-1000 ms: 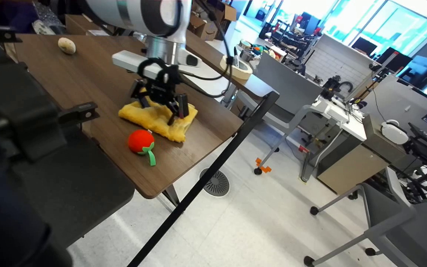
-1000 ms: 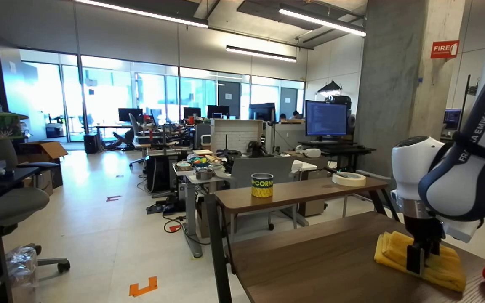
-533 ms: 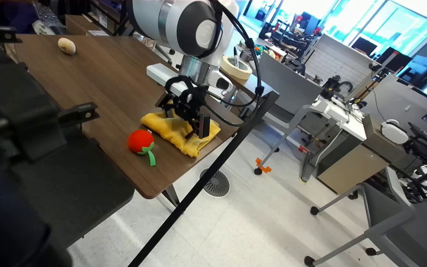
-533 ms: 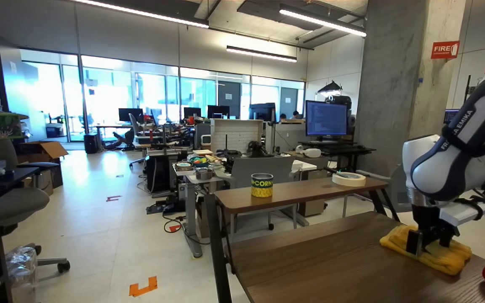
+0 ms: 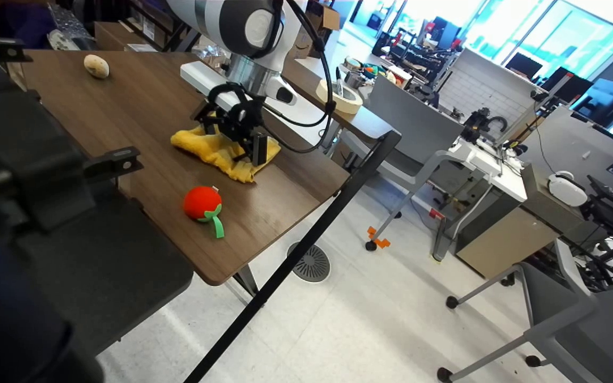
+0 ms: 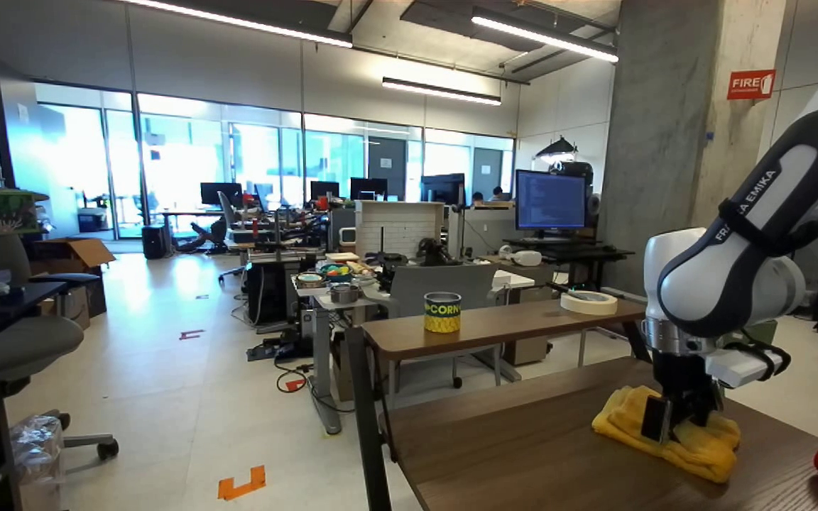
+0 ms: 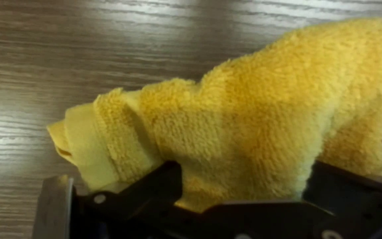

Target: Wipe the right side of the table with the towel, move the rose to the left then move the potato to the right and wipe the left side of the table

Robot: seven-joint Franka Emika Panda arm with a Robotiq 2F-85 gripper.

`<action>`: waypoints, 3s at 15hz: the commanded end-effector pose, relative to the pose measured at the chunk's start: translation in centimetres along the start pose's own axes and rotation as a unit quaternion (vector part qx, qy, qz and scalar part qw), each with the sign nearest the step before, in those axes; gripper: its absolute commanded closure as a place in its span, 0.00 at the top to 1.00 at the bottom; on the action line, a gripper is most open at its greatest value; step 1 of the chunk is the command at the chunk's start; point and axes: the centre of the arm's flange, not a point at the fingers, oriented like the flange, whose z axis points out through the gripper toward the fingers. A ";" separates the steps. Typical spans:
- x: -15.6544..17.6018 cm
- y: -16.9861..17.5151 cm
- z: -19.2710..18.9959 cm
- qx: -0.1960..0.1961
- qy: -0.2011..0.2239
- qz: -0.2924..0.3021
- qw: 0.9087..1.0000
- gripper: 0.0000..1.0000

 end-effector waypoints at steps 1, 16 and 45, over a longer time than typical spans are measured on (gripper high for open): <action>-2.5 -0.6 -1.1 -0.015 -0.045 -0.001 0.999 1.00; -16.8 8.0 -6.9 0.019 0.032 0.068 0.997 1.00; -13.2 6.3 -2.1 0.000 -0.053 0.048 0.997 1.00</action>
